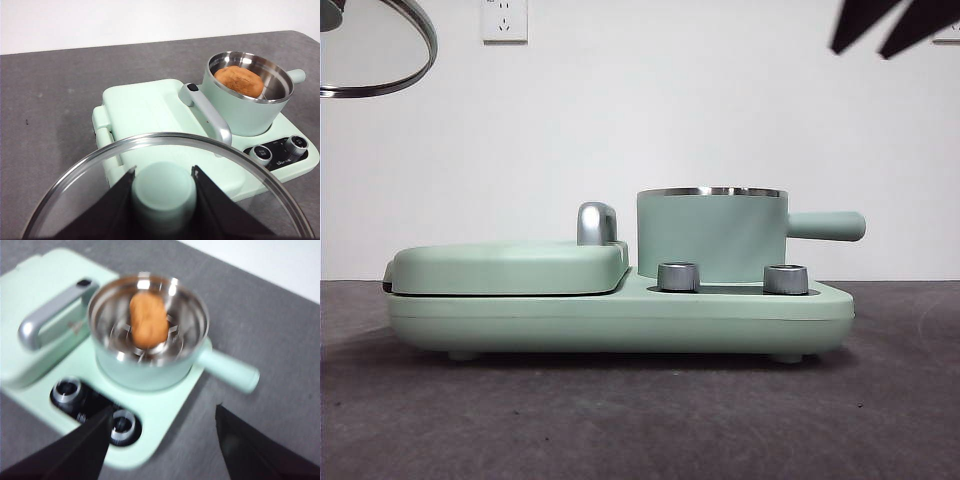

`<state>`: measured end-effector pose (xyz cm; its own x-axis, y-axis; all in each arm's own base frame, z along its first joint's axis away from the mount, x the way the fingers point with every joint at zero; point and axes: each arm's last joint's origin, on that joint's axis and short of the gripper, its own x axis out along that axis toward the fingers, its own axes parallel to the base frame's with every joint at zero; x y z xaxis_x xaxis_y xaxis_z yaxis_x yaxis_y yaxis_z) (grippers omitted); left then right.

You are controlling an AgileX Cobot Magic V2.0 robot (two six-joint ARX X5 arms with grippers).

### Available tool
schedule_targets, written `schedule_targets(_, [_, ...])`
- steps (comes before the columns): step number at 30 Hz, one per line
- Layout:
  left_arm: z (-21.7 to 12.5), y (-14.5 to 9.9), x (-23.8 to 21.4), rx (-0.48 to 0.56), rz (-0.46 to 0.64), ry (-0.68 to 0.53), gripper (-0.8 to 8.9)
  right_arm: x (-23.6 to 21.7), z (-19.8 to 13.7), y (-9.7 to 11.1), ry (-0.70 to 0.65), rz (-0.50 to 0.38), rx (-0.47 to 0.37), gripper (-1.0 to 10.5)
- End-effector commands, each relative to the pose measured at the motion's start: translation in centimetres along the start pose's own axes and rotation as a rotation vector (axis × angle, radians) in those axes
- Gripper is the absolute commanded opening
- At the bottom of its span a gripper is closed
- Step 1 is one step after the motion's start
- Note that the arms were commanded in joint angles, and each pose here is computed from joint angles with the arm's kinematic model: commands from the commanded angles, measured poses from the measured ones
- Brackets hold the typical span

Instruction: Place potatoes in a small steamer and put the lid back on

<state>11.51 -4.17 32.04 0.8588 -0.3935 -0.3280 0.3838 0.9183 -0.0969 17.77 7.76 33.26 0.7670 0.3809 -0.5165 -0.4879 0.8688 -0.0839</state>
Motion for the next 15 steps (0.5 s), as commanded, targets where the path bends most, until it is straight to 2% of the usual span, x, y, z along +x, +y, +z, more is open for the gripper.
schedule_targets(1, [0.7, -0.1, 0.0, 0.005, -0.002, -0.037, 0.09, -1.4, -1.7, 0.3, -0.033, -0.004, 0.030, 3.2])
schedule_targets(7, [0.8, -0.1, 1.0, 0.008, -0.039, -0.025, 0.09, -4.4, -5.3, 1.0, -0.122, -0.008, 0.103, 3.2])
schedule_targets(11, [1.6, -0.3, 2.3, 0.041, -0.113, -0.073, 0.09, -6.3, -6.6, 1.2, -0.163, -0.018, 0.142, 3.2])
schedule_targets(15, [2.5, -0.5, 4.6, 0.087, -0.142, -0.133, 0.09, -7.5, -7.1, 1.2, -0.191, -0.043, 0.161, 3.2])
